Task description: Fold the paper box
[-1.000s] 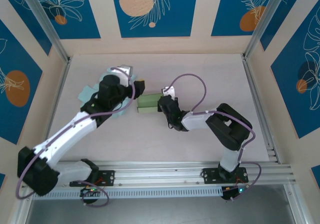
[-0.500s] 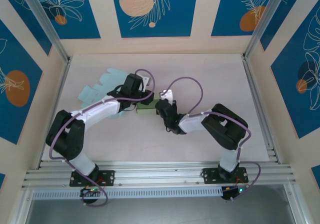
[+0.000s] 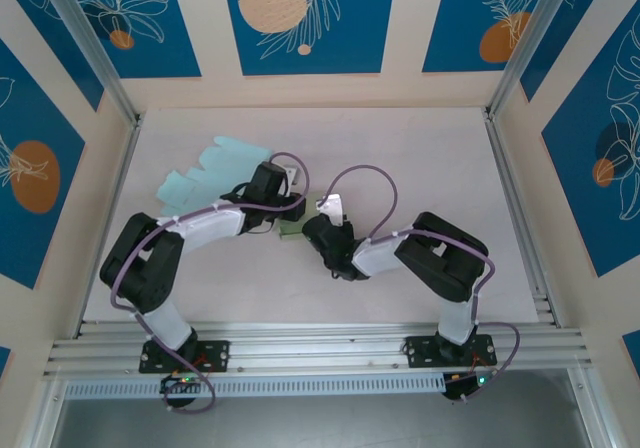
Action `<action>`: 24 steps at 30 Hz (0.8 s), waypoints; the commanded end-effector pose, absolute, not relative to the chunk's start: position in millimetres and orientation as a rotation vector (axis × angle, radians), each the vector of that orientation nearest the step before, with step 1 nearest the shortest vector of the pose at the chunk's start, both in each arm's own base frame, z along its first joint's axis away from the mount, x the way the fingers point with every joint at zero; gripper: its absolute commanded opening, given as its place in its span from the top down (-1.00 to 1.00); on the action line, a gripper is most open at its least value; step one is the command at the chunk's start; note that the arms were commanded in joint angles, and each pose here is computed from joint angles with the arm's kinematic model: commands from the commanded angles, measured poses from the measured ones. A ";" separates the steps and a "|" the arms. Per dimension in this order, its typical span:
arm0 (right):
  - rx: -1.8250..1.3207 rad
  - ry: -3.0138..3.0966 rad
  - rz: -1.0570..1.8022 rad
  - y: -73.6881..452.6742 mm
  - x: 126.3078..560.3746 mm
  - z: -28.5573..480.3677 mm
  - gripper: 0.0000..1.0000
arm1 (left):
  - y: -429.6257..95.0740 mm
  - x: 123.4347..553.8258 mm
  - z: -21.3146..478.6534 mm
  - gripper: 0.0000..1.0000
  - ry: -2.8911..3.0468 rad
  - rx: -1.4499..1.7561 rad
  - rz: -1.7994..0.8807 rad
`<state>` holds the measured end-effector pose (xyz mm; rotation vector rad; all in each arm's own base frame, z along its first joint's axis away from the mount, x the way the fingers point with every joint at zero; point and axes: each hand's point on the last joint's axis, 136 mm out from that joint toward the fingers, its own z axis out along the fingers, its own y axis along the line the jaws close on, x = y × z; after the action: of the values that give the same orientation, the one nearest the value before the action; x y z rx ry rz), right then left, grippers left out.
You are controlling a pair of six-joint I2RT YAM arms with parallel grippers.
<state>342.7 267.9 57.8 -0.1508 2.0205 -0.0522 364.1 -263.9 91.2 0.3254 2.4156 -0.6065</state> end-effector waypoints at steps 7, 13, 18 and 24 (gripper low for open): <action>-0.209 2.043 -0.188 249.3 317.3 46.8 -0.06 | -263.9 368.2 72.9 0.68 2.429 0.276 -0.625; -0.197 2.026 -0.153 248.2 307.9 63.5 -0.45 | -262.5 371.4 65.2 0.75 2.408 0.253 -0.619; -0.210 2.033 -0.130 249.2 298.9 73.1 -0.73 | -261.7 375.3 59.4 0.78 2.397 0.241 -0.605; -0.261 2.008 -0.083 258.8 283.7 98.7 -0.87 | -261.0 379.2 53.8 0.78 2.396 0.238 -0.587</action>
<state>289.3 259.3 76.4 -0.2872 2.0474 -0.1056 379.4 -269.9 70.4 0.2735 2.3589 -0.6257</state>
